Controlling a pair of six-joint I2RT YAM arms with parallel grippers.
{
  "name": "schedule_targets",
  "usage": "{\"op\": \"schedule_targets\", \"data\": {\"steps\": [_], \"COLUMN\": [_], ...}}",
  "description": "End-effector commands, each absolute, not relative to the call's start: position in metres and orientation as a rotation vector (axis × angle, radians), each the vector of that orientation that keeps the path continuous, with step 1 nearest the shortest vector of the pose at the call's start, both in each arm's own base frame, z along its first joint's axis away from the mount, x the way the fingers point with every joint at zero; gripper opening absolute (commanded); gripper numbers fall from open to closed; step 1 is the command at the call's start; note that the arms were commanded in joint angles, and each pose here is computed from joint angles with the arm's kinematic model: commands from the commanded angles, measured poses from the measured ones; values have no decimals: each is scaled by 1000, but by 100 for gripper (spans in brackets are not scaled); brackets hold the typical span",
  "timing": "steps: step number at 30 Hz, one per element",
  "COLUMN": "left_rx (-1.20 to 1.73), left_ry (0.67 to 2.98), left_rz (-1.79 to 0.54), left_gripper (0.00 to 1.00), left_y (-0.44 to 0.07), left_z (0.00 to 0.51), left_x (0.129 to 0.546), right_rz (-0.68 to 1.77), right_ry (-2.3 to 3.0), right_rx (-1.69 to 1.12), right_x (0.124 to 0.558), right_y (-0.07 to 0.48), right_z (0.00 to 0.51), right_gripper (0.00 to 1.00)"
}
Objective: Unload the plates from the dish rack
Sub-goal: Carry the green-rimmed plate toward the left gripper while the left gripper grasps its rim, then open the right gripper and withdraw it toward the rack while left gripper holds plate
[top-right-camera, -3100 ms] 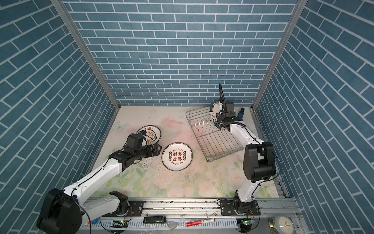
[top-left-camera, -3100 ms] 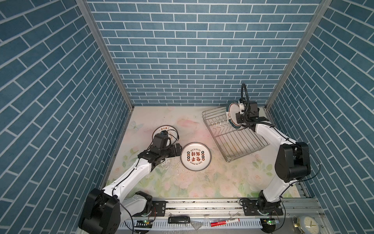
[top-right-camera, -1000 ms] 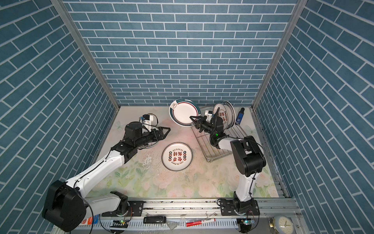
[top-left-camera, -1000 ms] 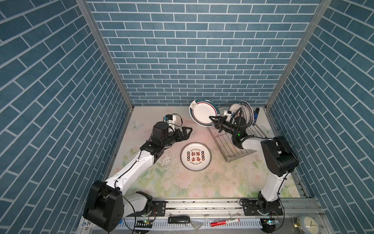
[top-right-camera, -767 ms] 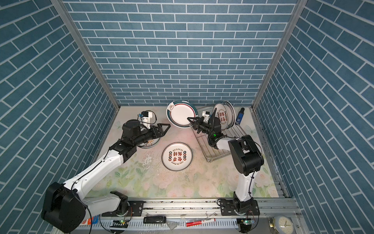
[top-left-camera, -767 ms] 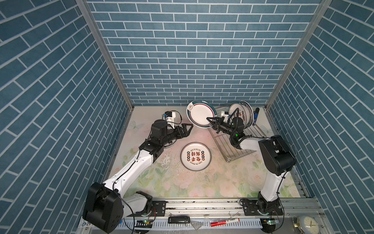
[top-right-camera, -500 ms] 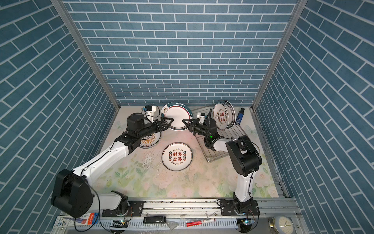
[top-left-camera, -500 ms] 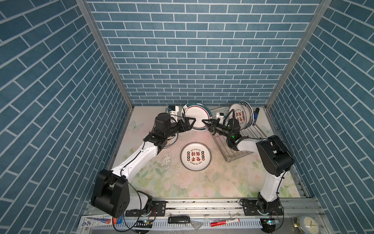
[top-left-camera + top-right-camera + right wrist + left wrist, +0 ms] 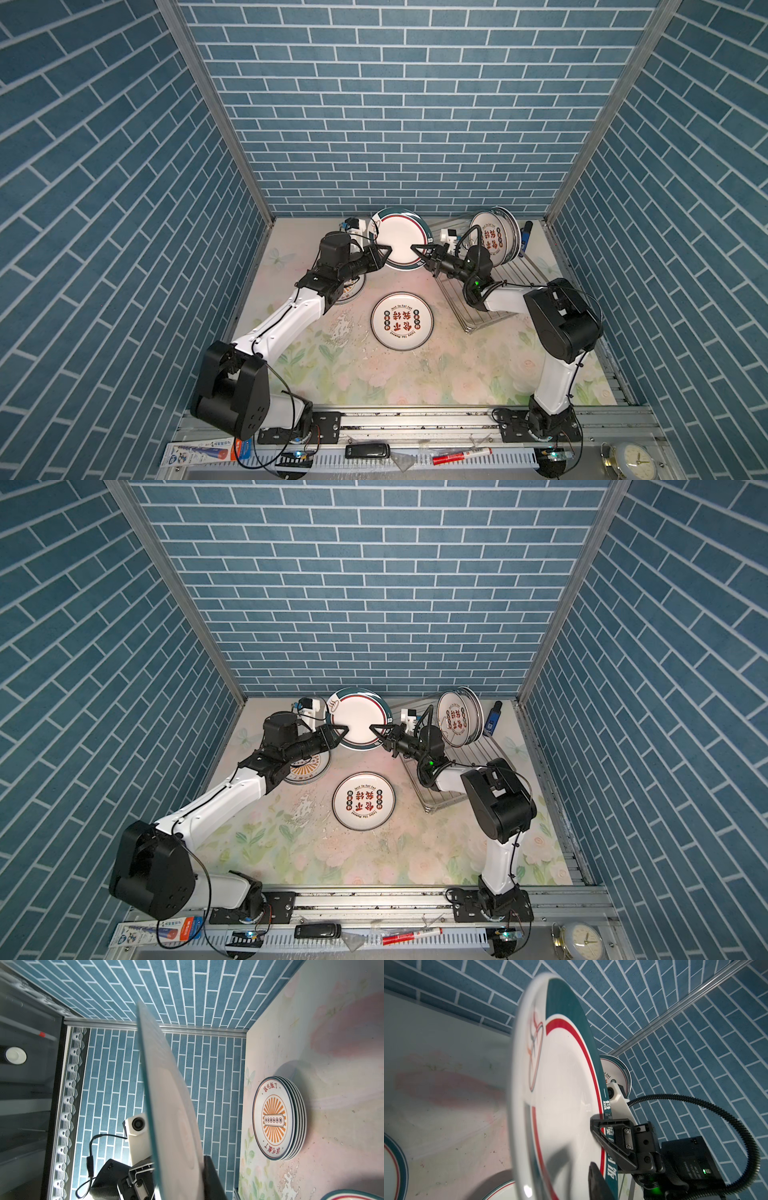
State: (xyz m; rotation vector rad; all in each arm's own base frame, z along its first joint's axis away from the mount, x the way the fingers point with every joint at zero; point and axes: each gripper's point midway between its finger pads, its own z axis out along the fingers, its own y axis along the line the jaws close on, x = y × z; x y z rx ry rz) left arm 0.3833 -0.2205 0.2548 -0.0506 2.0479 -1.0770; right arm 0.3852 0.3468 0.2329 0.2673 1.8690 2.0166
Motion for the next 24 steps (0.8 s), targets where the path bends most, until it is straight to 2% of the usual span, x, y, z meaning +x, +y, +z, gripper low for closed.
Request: {"op": "schedule_targets", "data": {"steps": [1,4,6,8,13,14,16,18,19,24], "left_rx": [3,3,0,4,11,12,8,3,0,-62], "left_ry": [2017,2038,2052,2057,2068,2067,2054,2047,2040,2055], "left_rz": [-1042,-1024,-1018,-1017,-974,-957,-924,-867,-825,-585], "left_gripper": [17,6,1,0,0,0,0,0,0,0], "left_y": [-214,-212,-211,-211,-202,-198,-188,-175,-168,-129], "left_z": [268,265,264,264,272,275,284,294,299,313], "left_x": [378,378,378,377,376,374,371,366,362,345], "right_rz": [2037,2030,2024,2017,1971,1950,1894,1815,1744,1244], "right_ry": [1844,1843,1843,1848,1875,1888,1919,1972,2022,2246], "right_rx": [229,208,193,185,130,114,81,40,26,-35], "right_x": [377,375,373,372,370,369,369,366,364,356], "right_y": [347,347,348,347,348,348,346,342,338,299], "right_z": [241,243,245,246,252,252,254,255,251,242], "right_gripper": [0,4,15,23,56,58,70,91,99,99]}}
